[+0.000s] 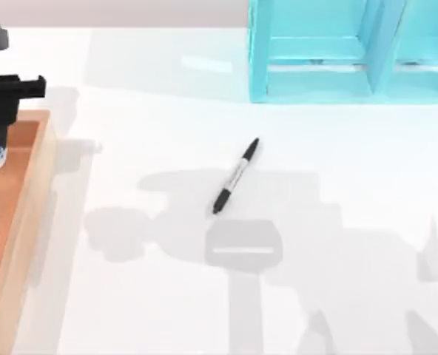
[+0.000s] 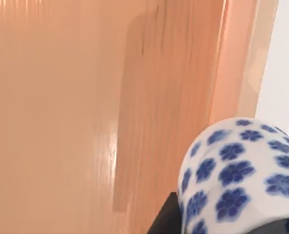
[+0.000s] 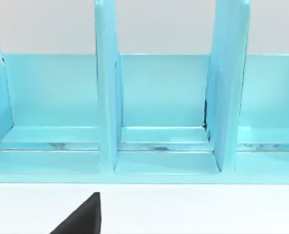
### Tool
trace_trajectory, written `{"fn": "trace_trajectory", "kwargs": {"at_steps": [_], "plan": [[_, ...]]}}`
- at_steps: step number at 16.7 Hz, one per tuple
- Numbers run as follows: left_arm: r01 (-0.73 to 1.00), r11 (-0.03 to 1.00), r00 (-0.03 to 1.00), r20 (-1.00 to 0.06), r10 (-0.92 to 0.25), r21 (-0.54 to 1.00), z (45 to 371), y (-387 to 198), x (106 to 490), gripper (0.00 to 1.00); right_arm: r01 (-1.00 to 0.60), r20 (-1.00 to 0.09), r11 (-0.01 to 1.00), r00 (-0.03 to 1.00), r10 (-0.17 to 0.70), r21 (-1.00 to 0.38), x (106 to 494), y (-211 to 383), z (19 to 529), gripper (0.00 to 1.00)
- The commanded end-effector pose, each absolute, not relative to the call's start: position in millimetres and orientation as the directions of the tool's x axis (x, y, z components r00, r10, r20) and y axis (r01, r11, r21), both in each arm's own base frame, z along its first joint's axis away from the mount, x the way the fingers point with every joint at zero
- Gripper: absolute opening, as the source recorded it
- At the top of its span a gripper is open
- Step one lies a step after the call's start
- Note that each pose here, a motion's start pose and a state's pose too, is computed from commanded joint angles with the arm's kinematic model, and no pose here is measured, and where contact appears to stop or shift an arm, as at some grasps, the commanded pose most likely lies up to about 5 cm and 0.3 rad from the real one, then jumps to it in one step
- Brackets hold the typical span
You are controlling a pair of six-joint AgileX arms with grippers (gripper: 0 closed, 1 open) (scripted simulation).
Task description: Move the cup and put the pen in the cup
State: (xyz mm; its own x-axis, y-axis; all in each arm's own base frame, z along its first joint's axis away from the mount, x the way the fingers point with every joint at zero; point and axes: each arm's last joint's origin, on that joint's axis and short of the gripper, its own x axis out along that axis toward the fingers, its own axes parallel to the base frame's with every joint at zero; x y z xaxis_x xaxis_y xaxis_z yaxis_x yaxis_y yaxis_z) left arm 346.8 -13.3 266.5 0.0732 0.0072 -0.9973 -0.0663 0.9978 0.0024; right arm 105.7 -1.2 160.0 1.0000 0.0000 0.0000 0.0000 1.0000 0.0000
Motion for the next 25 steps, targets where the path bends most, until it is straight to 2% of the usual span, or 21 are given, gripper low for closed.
{"fn": "trace_trajectory", "kwargs": {"at_steps": [5,11,14,19,25], "plan": [[0.013,1.000,-0.001,-1.000,0.002,0.002,297.2,-70.2,321.4,0.00,0.000,0.000,1.000,1.000,0.000,0.000,105.7,-1.2,160.0,1.00],[0.016,1.000,-0.013,-1.000,0.004,0.004,295.1,-73.3,321.5,0.00,0.000,0.000,1.000,1.000,0.000,0.000,105.7,-1.2,160.0,1.00],[0.015,1.000,-0.014,-1.000,0.006,0.006,273.7,-92.4,331.0,0.00,0.000,0.000,1.000,1.000,0.000,0.000,105.7,-1.2,160.0,1.00],[0.020,1.000,0.000,-1.000,0.005,0.005,216.9,-143.7,345.7,0.00,0.000,0.000,1.000,1.000,0.000,0.000,105.7,-1.2,160.0,1.00],[0.018,1.000,-0.004,-1.000,0.006,0.006,210.0,-148.5,346.5,0.00,0.000,0.000,1.000,1.000,0.000,0.000,105.7,-1.2,160.0,1.00]]}}
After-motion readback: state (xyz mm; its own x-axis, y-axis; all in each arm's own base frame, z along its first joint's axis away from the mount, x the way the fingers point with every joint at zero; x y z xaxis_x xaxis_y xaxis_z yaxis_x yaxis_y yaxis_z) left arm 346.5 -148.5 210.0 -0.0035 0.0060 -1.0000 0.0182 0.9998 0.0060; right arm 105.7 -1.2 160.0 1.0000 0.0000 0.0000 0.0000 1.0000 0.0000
